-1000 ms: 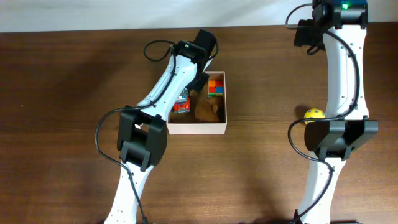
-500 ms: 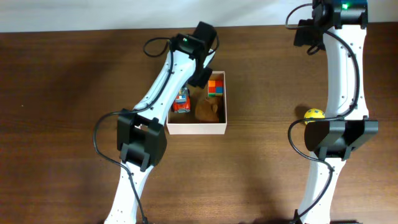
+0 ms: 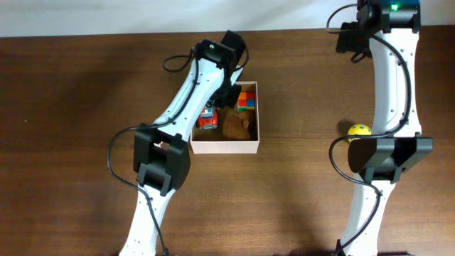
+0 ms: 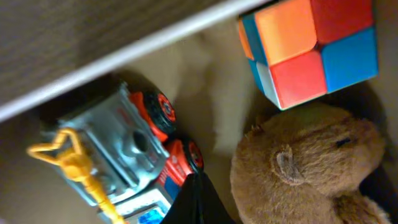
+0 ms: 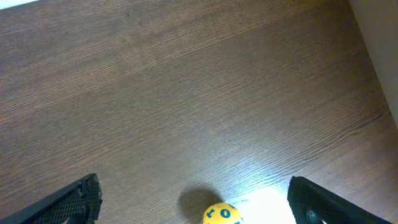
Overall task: Pack container
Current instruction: 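Lower the fire truck into the box's left side and adjust it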
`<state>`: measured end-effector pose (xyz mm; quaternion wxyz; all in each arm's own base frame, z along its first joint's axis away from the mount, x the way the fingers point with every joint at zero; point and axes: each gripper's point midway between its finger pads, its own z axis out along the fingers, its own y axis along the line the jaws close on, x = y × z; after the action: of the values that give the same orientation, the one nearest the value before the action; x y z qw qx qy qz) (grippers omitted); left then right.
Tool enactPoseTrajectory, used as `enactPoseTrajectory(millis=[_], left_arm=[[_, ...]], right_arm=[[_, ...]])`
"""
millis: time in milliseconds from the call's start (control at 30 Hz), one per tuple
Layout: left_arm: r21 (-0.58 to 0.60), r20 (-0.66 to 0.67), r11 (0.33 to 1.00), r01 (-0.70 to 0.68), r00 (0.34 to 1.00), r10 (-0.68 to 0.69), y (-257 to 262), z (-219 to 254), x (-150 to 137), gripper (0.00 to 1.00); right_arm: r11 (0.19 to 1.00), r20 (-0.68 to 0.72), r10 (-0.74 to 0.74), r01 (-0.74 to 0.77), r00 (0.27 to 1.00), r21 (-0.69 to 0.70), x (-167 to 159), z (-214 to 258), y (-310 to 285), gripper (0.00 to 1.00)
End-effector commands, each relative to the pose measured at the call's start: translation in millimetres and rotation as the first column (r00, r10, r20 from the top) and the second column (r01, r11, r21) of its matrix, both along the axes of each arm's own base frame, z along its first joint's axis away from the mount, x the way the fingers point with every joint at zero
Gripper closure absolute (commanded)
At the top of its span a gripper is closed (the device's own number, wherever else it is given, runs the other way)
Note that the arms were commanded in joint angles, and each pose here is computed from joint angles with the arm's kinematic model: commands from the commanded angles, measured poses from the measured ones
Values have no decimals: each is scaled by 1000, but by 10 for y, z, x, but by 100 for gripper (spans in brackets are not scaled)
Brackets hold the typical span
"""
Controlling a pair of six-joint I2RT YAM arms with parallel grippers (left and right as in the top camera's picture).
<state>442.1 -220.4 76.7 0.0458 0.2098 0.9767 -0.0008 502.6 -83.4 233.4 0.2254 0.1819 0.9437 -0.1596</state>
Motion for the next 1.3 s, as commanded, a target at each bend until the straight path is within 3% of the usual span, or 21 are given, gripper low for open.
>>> enactPoseTrajectory(millis=[0, 900, 1267], left_arm=[[-32, 3, 999, -3, 1000, 3, -60, 86, -36, 98], [8, -73, 1000, -3, 997, 4, 5, -83, -159, 98], [156, -100, 988, 3, 995, 13, 253, -261, -196, 98]], right_arm=[[1000, 44, -18, 18, 999, -5, -24, 168, -45, 1], [1000, 44, -18, 18, 999, -5, -24, 168, -45, 1], [1000, 44, -18, 18, 999, -6, -24, 168, -46, 1]])
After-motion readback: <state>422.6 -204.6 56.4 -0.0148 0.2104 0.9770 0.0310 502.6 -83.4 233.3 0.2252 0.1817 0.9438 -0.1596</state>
